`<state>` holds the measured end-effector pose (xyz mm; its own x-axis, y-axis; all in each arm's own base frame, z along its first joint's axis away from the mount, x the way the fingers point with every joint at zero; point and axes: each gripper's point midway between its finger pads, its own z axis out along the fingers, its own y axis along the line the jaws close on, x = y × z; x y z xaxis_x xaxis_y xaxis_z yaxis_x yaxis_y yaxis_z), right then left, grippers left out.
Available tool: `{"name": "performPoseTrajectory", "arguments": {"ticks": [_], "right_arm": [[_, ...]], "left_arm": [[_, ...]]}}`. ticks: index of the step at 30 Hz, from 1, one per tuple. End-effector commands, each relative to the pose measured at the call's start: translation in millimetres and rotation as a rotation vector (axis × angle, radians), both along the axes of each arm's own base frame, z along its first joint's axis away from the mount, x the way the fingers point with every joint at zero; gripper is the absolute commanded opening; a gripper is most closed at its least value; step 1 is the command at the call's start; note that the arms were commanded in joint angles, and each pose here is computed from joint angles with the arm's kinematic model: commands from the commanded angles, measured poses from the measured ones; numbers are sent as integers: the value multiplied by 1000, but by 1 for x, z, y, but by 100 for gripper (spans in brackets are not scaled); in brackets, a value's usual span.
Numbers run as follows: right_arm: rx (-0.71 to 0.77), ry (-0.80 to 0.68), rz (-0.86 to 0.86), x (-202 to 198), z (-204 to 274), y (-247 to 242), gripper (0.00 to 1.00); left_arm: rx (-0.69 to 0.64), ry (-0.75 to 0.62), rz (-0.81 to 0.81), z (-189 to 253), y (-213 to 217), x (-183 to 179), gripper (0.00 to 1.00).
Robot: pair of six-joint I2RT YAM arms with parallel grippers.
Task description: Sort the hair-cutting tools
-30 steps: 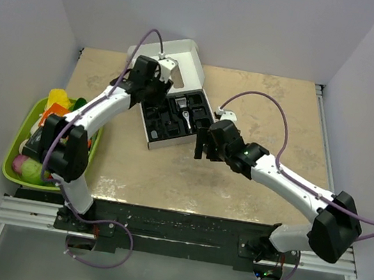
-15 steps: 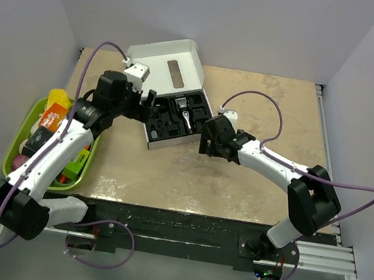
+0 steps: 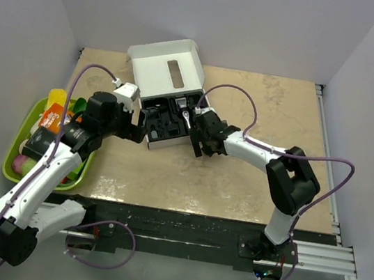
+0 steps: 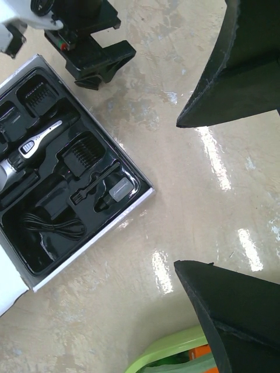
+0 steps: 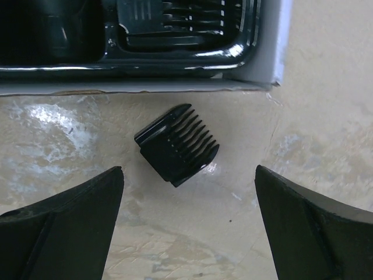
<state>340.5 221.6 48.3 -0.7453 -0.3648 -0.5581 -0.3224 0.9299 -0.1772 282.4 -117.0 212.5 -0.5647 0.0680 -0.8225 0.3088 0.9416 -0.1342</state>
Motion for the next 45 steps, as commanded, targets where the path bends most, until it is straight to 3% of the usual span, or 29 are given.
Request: {"name": "performPoseTrajectory", "arguments": {"ticks": [1, 7, 16, 28, 36, 45], "right_arm": [[-18, -52, 182, 21, 17, 18, 95], [-98, -6, 307, 28, 2, 22, 94], [-28, 108, 347, 25, -20, 18, 82], [47, 260, 350, -10, -55, 13, 54], [87, 282, 325, -22, -53, 13, 39], [101, 207, 295, -21, -23, 13, 34]], "left_arm": [[-24, -31, -20, 7, -3, -5, 99], [-35, -30, -35, 8, -4, -11, 99], [-30, -19, -39, 4, -4, -13, 99], [-26, -13, -35, 4, -3, -12, 99], [-25, -8, -33, 3, -3, -13, 99], [-25, -13, -32, 3, -2, -15, 99]]}}
